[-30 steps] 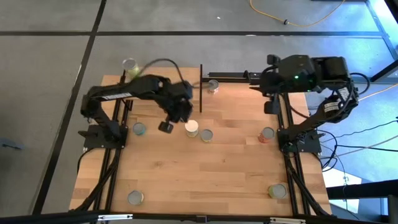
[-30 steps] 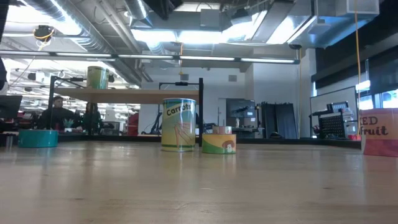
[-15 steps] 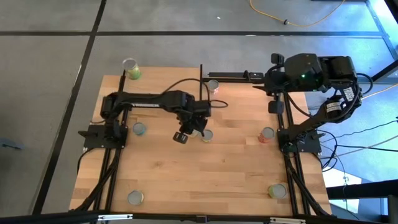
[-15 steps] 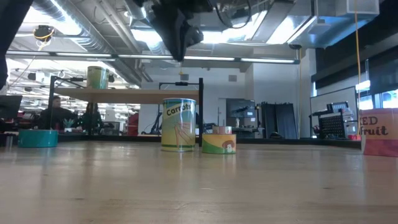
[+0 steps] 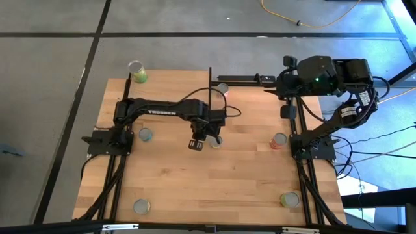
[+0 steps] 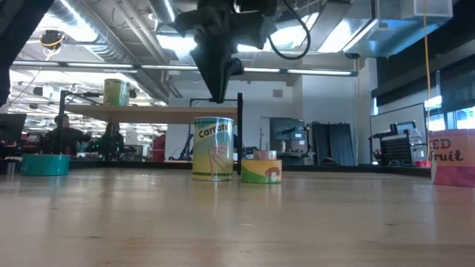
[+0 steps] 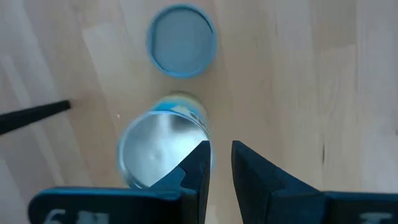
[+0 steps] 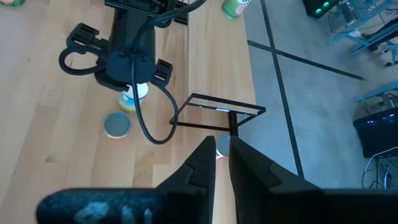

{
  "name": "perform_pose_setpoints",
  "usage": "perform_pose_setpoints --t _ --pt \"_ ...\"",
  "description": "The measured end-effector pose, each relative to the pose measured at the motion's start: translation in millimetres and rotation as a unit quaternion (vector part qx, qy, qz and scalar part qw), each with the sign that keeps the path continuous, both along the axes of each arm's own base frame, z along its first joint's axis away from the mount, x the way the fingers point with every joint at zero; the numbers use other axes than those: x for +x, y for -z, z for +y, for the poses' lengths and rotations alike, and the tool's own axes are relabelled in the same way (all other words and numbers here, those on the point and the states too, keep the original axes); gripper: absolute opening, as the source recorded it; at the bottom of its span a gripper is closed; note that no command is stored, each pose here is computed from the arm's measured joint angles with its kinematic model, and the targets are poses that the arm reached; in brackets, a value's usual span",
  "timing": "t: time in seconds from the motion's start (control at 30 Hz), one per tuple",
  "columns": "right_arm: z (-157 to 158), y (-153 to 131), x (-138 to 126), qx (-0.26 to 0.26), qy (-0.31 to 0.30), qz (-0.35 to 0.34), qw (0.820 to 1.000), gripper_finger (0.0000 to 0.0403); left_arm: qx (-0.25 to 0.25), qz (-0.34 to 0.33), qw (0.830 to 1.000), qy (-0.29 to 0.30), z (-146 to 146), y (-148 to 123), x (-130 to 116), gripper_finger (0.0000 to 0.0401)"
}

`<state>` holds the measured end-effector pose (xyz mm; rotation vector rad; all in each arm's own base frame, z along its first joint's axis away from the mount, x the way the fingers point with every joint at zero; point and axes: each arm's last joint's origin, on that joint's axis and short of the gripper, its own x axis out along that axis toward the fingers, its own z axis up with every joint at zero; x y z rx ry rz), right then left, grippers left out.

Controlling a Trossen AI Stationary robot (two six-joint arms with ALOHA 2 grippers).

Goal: Pick and place cans onto a shelf
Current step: Put the canned carrots on the shelf

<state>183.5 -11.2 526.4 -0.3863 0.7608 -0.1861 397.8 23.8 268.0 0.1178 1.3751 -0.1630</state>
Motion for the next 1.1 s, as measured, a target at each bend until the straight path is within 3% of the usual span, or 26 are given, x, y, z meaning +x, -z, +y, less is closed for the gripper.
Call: perform_pose_setpoints --t 0.2,0.37,0.6,0.97,1.1 --pt "0.0 0.0 0.0 -0.009 -0.008 0.004 1.000 0.0048 -0.010 -0.002 0.999 -0.039 3.9 1.0 0.4 0.0058" --pt "0.0 0.0 0.0 -0.009 -0.008 0.004 1.000 0.0048 -0.020 0.014 0.997 -0.074 3.8 21.0 -1.6 0.0058" --pt "0.0 0.1 0.2 -0.009 -0.008 0.004 1.000 0.0048 0.008 0.020 0.998 -0.066 -0.2 31.8 -3.9 0.0058" --pt "0.0 0.1 0.2 -0.009 -0.008 0.004 1.000 0.0048 0.013 0.014 0.998 -0.054 0.5 32.1 -2.7 0.0057" --pt "-0.1 0.1 0.2 -0.008 -0.007 0.004 1.000 0.0048 0.036 0.013 0.998 -0.057 1.9 32.4 -2.4 0.0036"
